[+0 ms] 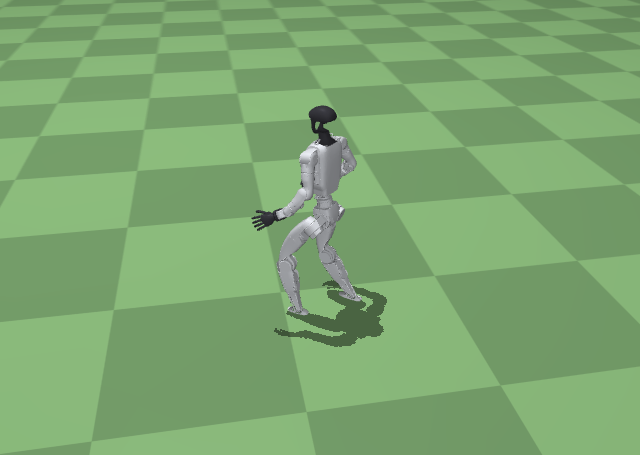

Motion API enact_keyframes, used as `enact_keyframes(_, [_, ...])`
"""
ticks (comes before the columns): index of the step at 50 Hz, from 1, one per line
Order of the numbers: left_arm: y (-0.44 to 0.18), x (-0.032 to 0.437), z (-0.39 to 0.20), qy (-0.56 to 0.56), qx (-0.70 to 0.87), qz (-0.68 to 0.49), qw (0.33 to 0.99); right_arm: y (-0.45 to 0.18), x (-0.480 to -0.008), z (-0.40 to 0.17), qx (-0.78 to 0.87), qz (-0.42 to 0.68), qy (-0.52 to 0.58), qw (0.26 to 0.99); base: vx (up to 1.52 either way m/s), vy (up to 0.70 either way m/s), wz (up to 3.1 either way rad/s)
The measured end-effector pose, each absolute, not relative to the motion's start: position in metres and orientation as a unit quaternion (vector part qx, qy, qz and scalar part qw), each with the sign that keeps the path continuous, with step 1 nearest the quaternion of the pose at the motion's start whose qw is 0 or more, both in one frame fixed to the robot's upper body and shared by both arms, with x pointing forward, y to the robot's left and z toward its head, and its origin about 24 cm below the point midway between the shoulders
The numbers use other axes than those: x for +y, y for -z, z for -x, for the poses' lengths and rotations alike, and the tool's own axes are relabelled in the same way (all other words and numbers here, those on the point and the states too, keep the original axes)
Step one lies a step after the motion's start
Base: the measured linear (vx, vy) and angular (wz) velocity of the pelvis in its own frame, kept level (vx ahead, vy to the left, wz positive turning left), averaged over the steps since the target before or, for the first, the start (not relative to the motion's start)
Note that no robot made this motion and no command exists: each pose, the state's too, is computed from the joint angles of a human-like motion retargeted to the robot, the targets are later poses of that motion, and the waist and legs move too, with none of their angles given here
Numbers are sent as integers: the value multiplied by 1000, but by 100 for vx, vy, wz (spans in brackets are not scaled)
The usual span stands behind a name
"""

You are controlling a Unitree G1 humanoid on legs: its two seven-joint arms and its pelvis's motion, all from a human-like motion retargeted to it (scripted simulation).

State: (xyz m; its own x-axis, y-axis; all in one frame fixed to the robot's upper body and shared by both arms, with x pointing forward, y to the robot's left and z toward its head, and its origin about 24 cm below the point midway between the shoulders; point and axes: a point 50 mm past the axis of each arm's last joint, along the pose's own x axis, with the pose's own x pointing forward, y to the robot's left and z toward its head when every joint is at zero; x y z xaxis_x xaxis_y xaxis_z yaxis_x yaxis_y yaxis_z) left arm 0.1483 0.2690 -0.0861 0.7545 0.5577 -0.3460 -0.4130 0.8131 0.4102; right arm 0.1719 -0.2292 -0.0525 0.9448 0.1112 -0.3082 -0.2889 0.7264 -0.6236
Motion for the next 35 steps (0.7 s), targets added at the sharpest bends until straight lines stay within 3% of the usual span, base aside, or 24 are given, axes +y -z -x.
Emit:
enact_keyframes(9, [38,288,-170,-363,89,-149,915,69,-233,-169,156,357,-90,917,11,9,28])
enact_keyframes(22, [26,308,-156,-475,45,-108,872,96,-223,-153,223,328,-118,910,7,6,30])
enact_keyframes(35, [-13,292,-162,-486,-82,-10,870,23,-179,-204,-5,294,-151,944,3,-2,38])
